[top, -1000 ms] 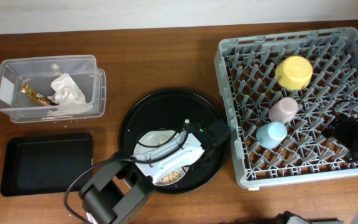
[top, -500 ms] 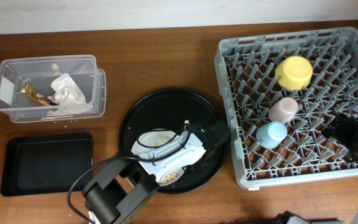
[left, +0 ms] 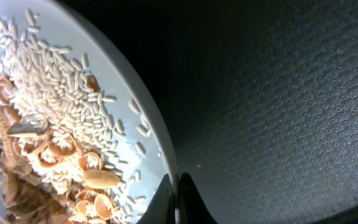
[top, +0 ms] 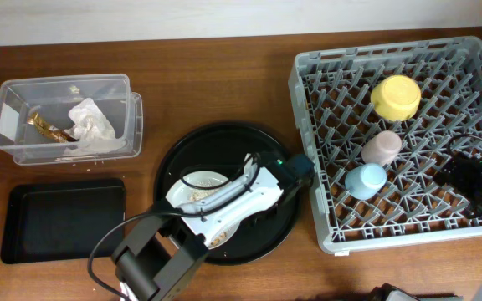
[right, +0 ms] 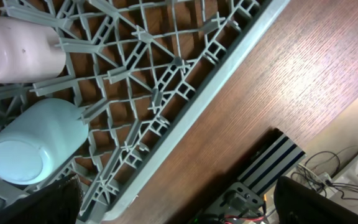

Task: Sort waste into correct bins and load items into the dishwasher rack
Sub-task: 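Reach the left gripper to the white plate and grasp its rim, then carry the plate left and tip the food scraps onto the small black tray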

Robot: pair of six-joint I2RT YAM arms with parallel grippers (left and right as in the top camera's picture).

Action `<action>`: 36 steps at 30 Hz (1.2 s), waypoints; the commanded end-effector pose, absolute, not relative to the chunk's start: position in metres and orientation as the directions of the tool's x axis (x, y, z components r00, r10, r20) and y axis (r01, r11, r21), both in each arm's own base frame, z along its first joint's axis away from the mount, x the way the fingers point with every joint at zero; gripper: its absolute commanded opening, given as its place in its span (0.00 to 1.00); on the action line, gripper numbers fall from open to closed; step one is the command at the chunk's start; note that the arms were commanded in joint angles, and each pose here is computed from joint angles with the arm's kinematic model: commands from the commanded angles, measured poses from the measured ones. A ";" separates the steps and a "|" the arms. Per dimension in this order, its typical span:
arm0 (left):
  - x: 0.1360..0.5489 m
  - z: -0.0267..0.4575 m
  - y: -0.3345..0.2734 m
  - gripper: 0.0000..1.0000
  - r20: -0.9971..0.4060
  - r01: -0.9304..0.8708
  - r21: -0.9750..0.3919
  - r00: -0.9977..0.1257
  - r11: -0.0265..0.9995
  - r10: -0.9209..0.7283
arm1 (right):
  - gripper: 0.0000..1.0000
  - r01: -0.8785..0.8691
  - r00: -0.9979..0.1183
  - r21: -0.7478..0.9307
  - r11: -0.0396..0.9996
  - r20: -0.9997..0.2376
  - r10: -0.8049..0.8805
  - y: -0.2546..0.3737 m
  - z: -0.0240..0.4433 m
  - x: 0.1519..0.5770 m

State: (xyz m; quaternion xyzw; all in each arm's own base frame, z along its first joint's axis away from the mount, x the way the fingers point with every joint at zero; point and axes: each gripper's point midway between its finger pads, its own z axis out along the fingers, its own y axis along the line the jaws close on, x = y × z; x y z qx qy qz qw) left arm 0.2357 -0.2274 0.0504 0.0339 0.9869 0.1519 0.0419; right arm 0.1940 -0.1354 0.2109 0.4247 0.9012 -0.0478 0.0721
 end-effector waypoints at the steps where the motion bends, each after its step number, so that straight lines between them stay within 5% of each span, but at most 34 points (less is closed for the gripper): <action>1: 0.256 0.065 -0.208 0.01 -0.081 -0.023 0.336 -0.997 0.941 0.005 | 0.99 0.781 -0.619 -0.033 0.624 -0.172 0.766 -0.137 0.210 0.192; 7: 0.288 0.104 -0.130 0.01 -0.114 -0.240 0.357 -0.970 0.903 -0.213 | 0.99 0.781 -0.619 -0.033 0.624 -0.172 0.766 -0.137 0.210 0.192; 12: 0.306 0.158 -0.056 0.01 -0.223 -0.475 0.228 -0.875 0.850 -0.429 | 0.98 0.781 -0.619 -0.033 0.624 -0.172 0.766 -0.137 0.210 0.192; 19: 0.318 0.169 0.023 0.01 -0.171 -0.619 0.063 -0.780 0.783 -0.602 | 0.99 0.781 -0.619 -0.033 0.624 -0.172 0.766 -0.137 0.210 0.192; 26: 0.334 0.173 0.053 0.01 -0.068 -0.591 -0.266 -0.776 0.761 -0.627 | 0.99 0.781 -0.619 -0.032 0.624 -0.171 0.766 -0.137 0.210 0.192; 36: 0.333 0.191 0.090 0.01 -0.060 -0.521 -0.544 -0.758 0.658 -0.650 | 0.99 0.781 -0.619 -0.032 0.624 -0.171 0.766 -0.137 0.210 0.192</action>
